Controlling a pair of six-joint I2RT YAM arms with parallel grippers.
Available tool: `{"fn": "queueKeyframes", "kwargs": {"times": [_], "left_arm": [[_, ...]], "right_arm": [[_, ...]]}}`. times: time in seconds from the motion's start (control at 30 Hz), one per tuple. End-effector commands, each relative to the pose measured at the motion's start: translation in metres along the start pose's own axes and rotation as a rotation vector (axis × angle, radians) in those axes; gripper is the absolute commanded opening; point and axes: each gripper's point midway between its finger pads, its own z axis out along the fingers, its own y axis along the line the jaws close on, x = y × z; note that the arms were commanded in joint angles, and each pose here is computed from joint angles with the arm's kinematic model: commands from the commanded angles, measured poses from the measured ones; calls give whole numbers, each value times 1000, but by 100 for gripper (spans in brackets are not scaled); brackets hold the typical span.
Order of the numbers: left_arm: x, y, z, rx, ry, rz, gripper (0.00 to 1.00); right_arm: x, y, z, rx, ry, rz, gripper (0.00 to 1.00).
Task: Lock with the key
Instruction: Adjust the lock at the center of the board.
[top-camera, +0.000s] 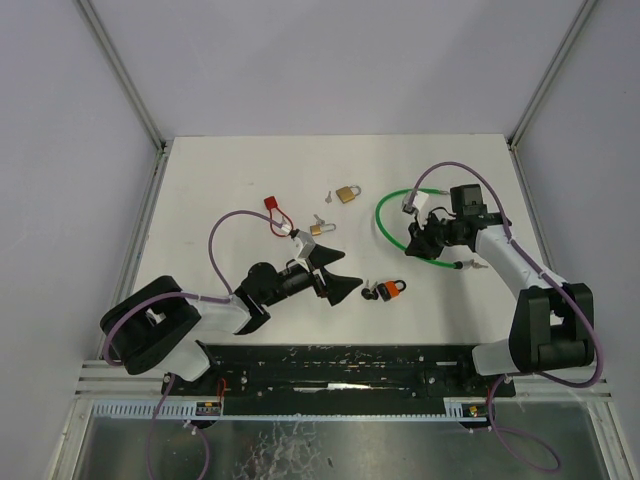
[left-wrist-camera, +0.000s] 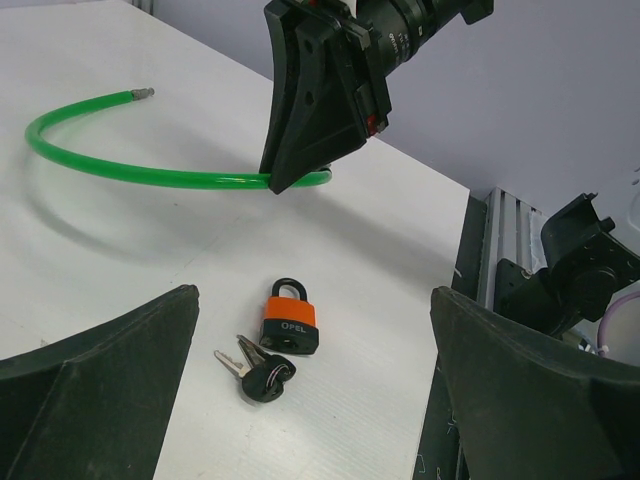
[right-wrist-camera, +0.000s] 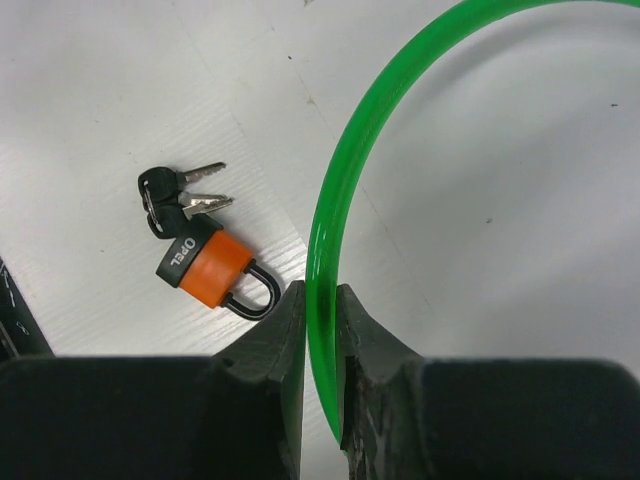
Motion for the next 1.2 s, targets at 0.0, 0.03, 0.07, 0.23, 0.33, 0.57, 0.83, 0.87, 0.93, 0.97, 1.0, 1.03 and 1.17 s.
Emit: {"fn": "queueKeyframes", "kwargs": {"times": [0.0, 0.03, 0.07, 0.23, 0.33, 0.57, 0.83, 0.87, 0.93, 0.97, 1.0, 1.03, 1.17], "left_arm": [[-13, 3, 5, -17, -45, 3, 97], [-14, 3, 5, -19, -46, 2, 97], [-14, 4, 5, -24, -46, 1, 97], [-15, 10, 8, -58, -44, -10, 97], [-16, 12, 7, -69, -43, -17, 97], [-15, 21, 8, -107, -30, -86, 97], [-21, 29, 1, -147, -57, -107, 97], [-21, 30, 1, -149, -58, -108, 97], [-20, 31, 2, -154, -53, -112, 97], [-20, 32, 2, -155, -53, -113, 97], [-19, 32, 2, -156, -51, -113, 97], [-19, 32, 1, -157, -52, -114, 96], [-22, 33, -2, -163, -64, -114, 96]], "right_arm": [[-23, -1, 1, -26, -85, 6, 0], [-23, -2, 2, -29, -83, 11, 0], [-22, -3, 4, -33, -80, 16, 0], [-28, -4, 6, -49, -100, 32, 0], [-30, -4, 6, -49, -109, 29, 0], [-40, -6, 4, -34, -150, 21, 0], [-52, 0, 2, -79, -189, 28, 0], [-52, 1, 3, -89, -191, 32, 0], [-51, 2, 5, -99, -190, 39, 0], [-49, 1, 6, -98, -183, 44, 0], [-47, 0, 7, -92, -176, 45, 0], [-44, -3, 8, -80, -167, 45, 0], [-25, -15, 17, -29, -101, 64, 0]]}}
